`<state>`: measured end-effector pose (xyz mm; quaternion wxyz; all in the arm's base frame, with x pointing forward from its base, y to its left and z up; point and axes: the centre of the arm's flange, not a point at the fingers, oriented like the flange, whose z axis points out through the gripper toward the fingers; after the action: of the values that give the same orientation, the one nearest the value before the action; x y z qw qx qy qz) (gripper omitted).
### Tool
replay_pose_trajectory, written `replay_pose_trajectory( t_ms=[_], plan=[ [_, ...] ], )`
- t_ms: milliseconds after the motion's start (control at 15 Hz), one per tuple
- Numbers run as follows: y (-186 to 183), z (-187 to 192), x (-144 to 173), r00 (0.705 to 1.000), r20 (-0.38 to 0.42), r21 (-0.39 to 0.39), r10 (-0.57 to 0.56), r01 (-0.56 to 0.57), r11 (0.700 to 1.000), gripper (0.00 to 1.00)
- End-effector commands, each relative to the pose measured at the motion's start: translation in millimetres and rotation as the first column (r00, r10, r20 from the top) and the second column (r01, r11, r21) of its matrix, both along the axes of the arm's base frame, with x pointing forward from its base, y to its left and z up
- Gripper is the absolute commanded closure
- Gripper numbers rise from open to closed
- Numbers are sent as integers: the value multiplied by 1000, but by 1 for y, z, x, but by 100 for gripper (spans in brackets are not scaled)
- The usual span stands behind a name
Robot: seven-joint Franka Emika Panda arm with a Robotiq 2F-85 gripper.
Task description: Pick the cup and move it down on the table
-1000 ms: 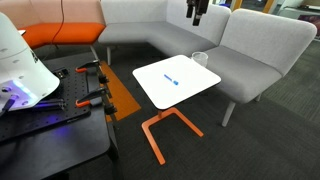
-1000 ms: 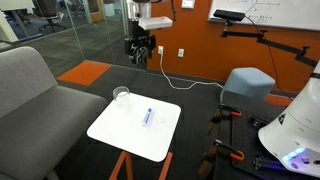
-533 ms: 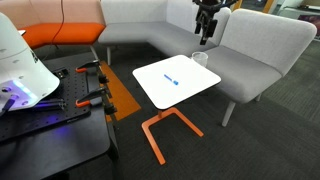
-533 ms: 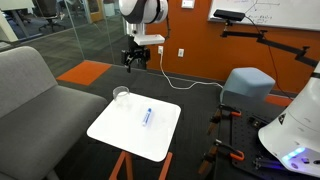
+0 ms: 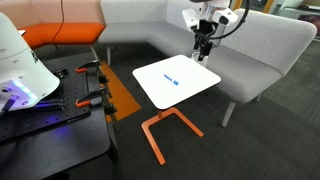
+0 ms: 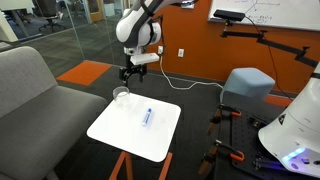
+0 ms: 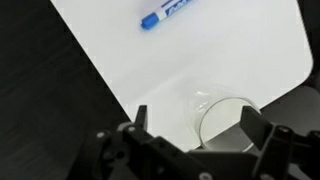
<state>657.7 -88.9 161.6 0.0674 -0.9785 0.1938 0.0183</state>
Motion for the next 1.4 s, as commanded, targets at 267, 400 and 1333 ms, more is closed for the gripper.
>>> replay_pose_trajectory(
  t_ms=[267,400,1333],
  plan=[
    [0,-50,26,990,56,84,-133,128,988,0],
    [0,-60,30,985,50,99,-163,157,983,1],
    [9,-68,22,993,29,28,-115,115,993,100]
  ],
)
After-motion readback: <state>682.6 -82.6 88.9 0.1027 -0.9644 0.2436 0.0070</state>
